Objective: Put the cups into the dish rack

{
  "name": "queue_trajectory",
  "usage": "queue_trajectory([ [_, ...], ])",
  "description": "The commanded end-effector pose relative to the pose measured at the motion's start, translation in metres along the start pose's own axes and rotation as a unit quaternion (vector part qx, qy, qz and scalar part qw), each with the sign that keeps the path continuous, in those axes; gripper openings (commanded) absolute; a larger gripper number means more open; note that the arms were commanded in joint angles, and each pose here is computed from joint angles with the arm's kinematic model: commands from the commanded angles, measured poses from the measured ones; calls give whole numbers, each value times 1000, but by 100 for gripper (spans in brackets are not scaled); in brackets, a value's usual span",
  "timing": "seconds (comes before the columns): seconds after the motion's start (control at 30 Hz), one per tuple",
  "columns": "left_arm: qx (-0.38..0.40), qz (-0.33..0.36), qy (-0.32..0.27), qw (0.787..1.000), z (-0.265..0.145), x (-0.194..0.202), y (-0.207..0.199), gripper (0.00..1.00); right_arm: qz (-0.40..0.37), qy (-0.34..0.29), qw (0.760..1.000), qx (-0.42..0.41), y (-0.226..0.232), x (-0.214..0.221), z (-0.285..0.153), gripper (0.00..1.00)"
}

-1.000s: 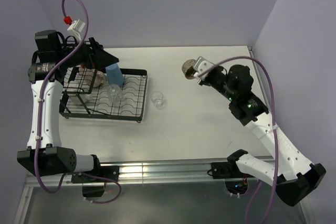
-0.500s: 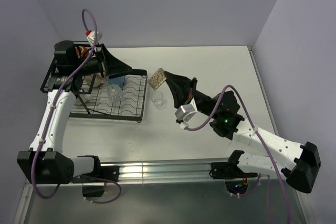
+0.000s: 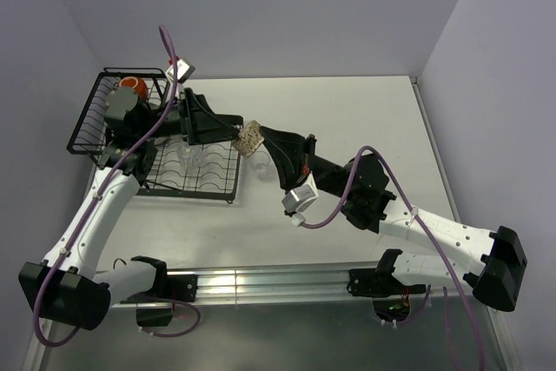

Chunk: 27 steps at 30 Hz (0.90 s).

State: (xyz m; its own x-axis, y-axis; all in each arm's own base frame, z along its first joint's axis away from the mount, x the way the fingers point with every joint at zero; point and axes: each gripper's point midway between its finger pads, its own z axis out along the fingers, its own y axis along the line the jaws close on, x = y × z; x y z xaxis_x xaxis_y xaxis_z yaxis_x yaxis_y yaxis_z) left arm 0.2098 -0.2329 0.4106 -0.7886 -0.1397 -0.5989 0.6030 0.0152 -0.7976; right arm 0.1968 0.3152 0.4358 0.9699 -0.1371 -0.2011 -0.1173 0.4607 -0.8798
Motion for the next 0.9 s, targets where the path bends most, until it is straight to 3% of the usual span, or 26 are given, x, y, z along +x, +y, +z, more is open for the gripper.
queue_trajectory([
  [0.0,19,40,4,999,8,2,-19,99,-16,-20,999,25,-15,-12,1,0],
  [0.53,9,76,33,997,20,12,-15,99,-11,-15,999,-27,7,-9,-3,0],
  [0.7,16,70,46,996,21,17,-14,85,-14,-15,1000,-20,4,-9,-2,0],
  [0.87,15,60,50,997,21,21,-10,79,-13,-13,1000,-19,4,-8,-1,0],
])
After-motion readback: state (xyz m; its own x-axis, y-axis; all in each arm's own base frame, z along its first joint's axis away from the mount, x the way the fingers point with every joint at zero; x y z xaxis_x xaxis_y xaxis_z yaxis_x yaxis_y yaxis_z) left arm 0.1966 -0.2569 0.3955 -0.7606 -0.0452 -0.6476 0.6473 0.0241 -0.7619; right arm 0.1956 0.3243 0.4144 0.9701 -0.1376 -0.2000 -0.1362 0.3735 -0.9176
